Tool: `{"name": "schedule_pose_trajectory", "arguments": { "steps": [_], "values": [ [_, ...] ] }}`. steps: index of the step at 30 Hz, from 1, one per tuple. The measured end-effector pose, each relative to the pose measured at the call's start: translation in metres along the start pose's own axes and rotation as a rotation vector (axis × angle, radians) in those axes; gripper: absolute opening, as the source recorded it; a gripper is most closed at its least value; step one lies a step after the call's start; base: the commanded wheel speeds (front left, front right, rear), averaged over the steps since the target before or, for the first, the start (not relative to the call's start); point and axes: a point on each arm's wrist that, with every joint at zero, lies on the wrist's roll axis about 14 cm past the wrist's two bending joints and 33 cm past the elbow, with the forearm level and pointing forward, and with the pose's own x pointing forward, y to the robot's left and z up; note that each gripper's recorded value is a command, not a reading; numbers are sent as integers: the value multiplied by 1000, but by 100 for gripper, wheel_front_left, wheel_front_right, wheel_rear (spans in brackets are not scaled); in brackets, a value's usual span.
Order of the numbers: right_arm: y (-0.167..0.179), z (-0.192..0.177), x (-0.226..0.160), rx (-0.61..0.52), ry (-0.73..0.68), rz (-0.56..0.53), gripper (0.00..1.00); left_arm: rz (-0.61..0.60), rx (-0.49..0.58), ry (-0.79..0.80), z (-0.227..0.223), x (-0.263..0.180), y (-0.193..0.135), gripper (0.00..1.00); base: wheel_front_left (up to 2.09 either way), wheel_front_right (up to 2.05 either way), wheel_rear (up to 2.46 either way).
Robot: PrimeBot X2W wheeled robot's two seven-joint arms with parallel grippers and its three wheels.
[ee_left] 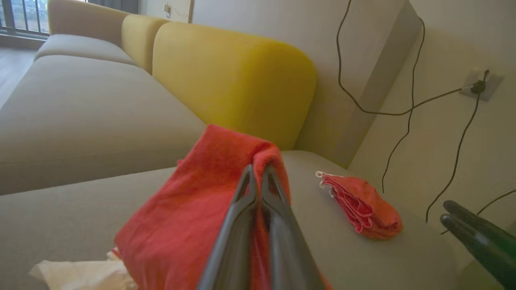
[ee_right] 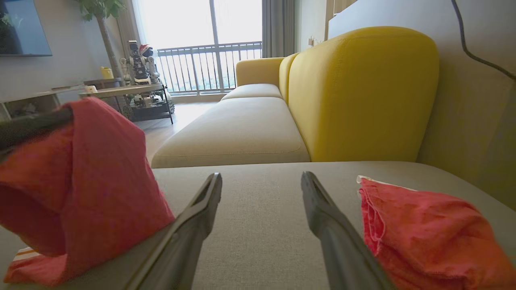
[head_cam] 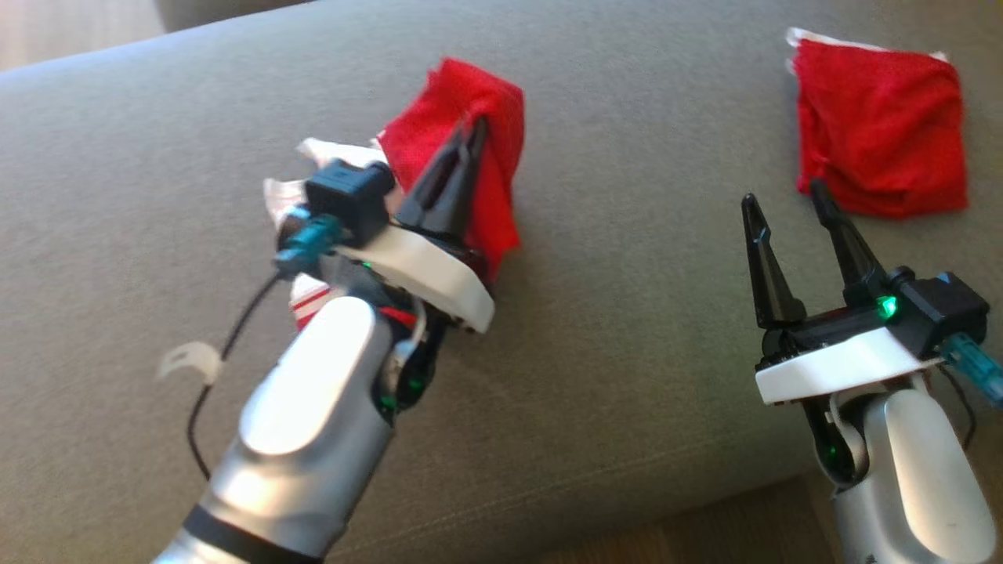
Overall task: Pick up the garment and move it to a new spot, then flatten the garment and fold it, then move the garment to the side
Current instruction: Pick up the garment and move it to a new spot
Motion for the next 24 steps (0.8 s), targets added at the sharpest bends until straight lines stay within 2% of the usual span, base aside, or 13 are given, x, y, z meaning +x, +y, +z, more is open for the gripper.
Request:
{"name": "schedule_pose_trajectory", "arguments": {
  "steps": [2,3,4,6,10,16,20,24],
  "values": [
    [-8,0,-3,-4,2,-22,100,-45,2,60,-22,4,-13,2,0,0,0],
    [-11,0,-4,-5,3,-32,100,-67,7,88,-32,5,-19,49,0,0,0],
    [-14,-1,-5,-4,7,-40,100,-86,4,103,-38,6,-24,100,0,0,0],
    [-19,-2,-7,-9,12,-53,100,-110,-26,107,-44,9,-34,100,0,0,0],
    [-18,-1,-5,0,6,-54,100,-79,-31,74,-34,11,-27,100,0,0,0],
    [5,3,5,20,-15,11,100,37,24,2,-4,2,6,100,0,0,0],
    [26,5,11,16,-26,69,100,147,95,-54,21,-25,40,100,0,0,0],
    [47,-3,8,9,0,127,100,292,154,-30,19,-81,79,100,0,0,0]
  ]
}}
